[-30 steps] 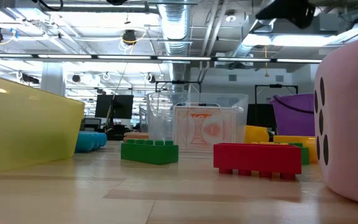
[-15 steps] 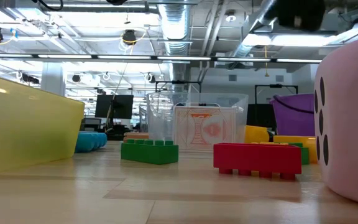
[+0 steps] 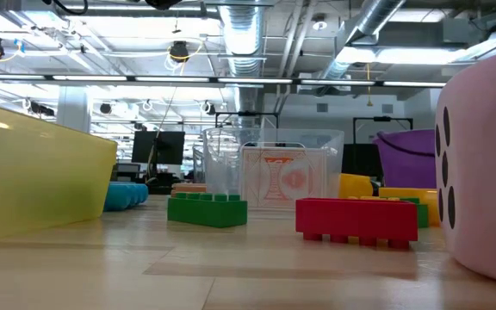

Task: Pick & Place Toys
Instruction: Put the pink die into the top transparent bin

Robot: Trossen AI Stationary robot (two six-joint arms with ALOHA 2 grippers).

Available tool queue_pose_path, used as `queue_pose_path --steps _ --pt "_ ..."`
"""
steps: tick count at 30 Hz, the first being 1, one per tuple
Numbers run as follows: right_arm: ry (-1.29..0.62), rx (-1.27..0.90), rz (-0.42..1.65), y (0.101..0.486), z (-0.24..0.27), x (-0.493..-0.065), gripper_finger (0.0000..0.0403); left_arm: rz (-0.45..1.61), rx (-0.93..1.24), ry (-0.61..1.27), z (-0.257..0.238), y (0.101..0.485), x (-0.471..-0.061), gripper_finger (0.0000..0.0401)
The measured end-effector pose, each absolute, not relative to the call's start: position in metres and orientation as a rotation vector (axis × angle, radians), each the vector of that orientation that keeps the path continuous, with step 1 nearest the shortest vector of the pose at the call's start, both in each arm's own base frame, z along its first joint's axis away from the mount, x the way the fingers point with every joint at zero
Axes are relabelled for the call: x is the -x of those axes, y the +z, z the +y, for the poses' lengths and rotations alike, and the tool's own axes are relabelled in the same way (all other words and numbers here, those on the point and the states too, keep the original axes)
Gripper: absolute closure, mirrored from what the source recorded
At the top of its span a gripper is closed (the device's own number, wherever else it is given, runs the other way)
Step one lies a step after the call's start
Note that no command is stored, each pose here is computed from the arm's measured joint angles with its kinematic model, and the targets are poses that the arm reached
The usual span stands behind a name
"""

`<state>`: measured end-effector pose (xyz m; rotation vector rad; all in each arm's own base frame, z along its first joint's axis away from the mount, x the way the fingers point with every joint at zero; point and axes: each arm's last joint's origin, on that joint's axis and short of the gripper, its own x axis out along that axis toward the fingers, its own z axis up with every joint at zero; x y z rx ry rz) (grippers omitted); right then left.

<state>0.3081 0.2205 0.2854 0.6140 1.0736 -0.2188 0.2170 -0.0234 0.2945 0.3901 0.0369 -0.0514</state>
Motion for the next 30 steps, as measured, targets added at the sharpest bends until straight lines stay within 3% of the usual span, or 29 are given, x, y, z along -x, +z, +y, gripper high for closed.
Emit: queue_pose_path --steps 8,20,30 --pt "-0.259 -0.733 1.193 0.291 0.238 -0.319 0.0122 0.015 -0.410 -0.048 -0.023 0.297 -0.217 0.0001" --pt "-0.354 -0.804 1.315 0.290 0.221 -0.319 0.0017 0.003 -0.441 -0.046 -0.023 0.298 -0.217 0.0001" --pt "-0.313 -0.831 1.277 0.274 0.237 -0.331 0.0004 0.003 -0.442 -0.046 -0.023 0.298 -0.217 0.0001"
